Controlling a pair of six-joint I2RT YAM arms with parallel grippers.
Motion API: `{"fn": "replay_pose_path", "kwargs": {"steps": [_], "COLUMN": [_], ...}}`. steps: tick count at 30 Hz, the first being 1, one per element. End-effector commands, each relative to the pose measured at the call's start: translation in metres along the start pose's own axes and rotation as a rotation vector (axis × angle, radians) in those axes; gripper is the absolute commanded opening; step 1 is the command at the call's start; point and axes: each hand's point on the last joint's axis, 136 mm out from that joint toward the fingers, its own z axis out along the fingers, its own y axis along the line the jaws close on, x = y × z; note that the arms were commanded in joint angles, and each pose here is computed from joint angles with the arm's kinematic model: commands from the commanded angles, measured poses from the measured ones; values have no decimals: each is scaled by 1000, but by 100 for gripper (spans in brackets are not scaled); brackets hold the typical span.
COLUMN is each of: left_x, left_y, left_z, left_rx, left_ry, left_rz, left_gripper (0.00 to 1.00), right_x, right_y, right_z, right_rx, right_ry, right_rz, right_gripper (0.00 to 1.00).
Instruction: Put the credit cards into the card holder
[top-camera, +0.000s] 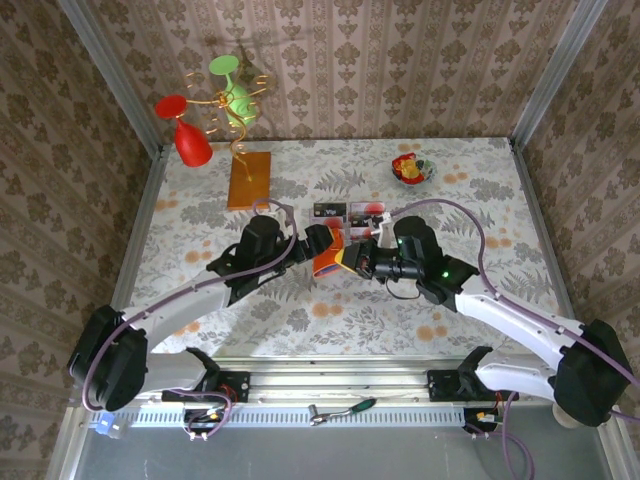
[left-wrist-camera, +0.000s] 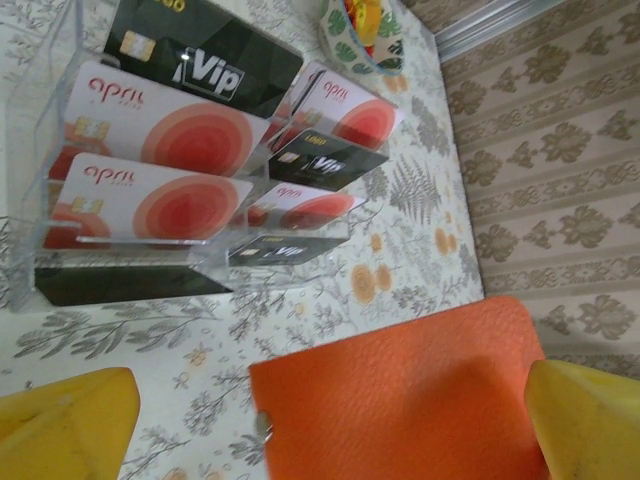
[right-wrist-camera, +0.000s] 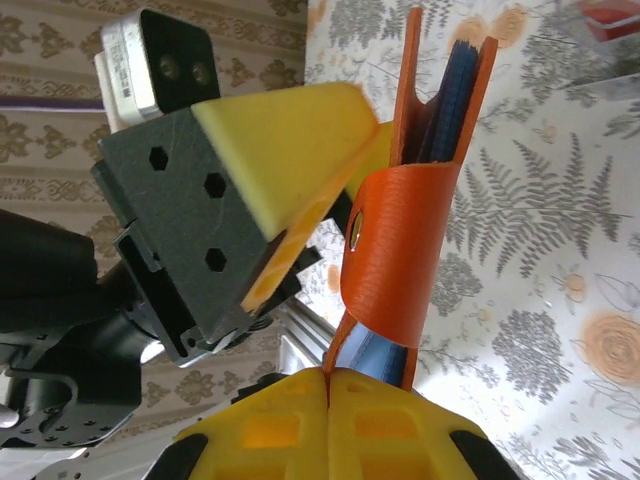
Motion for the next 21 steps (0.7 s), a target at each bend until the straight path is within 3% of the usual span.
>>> {"fn": "replay_pose_path", "kwargs": {"steps": [1, 7, 12, 21], "left_x": [-9, -14, -18, -23], "left_y": [-17, -25, -29, -25], "left_z": [2, 1, -4, -15], "left_rx": [79, 174, 218, 210], "left_ry": [-25, -76, -104, -140], "left_rz": [-31, -88, -98, -91], "left_gripper": [100, 99, 85, 77], "right_x": [-8, -3, -2, -4], "right_y": [26, 15, -1, -14], "right_z": [5, 13, 15, 14], "right_rx": [-69, -45, -7, 20], "right_ry": [-34, -23, -29, -44], "right_rz": [-16, -6, -3, 7], "right_gripper": [0, 0, 0, 0]}}
